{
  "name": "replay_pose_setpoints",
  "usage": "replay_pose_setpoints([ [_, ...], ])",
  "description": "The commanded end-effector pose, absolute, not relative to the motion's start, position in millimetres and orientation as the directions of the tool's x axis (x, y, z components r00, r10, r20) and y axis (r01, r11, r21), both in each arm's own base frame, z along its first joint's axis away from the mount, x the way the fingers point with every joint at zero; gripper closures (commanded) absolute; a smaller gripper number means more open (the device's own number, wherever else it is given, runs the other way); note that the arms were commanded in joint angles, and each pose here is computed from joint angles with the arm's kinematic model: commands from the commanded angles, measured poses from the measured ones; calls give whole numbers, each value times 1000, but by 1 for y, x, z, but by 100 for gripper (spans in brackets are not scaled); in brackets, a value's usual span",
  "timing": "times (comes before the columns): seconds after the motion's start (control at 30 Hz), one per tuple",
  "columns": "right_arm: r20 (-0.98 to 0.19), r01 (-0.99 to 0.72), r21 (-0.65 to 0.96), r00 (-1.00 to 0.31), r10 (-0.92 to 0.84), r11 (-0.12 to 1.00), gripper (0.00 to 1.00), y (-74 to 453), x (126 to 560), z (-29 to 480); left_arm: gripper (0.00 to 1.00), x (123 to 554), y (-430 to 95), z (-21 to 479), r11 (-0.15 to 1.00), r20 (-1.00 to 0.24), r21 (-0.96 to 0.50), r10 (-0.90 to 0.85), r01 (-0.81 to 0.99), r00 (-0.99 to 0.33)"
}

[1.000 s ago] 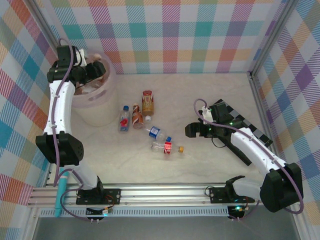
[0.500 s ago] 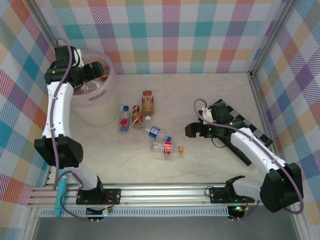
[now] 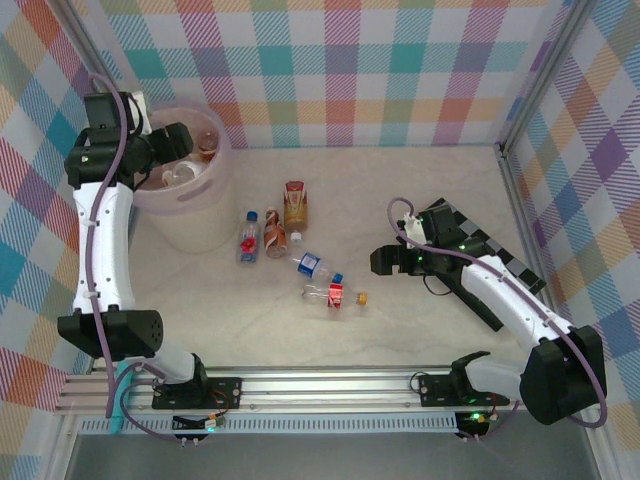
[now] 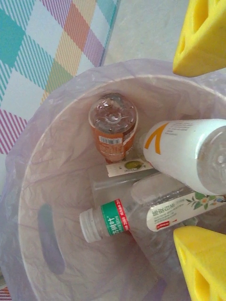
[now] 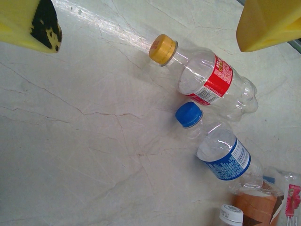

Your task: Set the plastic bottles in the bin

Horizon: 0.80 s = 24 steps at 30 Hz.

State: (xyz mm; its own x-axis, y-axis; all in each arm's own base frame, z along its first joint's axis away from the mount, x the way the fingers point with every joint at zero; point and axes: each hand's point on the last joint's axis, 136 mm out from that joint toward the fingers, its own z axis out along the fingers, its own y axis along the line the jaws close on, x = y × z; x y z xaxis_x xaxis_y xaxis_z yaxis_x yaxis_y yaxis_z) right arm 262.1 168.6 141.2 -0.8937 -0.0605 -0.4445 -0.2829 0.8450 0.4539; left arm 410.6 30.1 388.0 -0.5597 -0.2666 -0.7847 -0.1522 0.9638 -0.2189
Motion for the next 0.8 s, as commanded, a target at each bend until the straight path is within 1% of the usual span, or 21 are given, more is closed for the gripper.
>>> replay_pose_setpoints([
  [0.0, -444, -286, 465, -894, -59, 838, 5, 169, 260, 146, 19, 387, 19, 396, 978, -792, -179, -207, -104, -574],
  [0.17, -440, -288, 465, -896, -64, 837, 5, 170, 259, 146, 19, 365, -5, 399, 990, -799, -139, -133, -34, -587],
  [0.37, -451, -285, 442, -890, -64, 850, 4, 166, 261, 148, 19, 323, -53, 398, 988, -814, -81, 13, 135, -581],
  [0.6, -461, -290, 417, -884, -74, 862, 5, 163, 264, 152, 17, 284, -111, 370, 943, -787, -42, 172, 330, -593],
  [0.77, -462, -287, 413, -884, -73, 865, 5, 162, 265, 153, 16, 272, -152, 336, 892, -743, -4, 300, 452, -599],
])
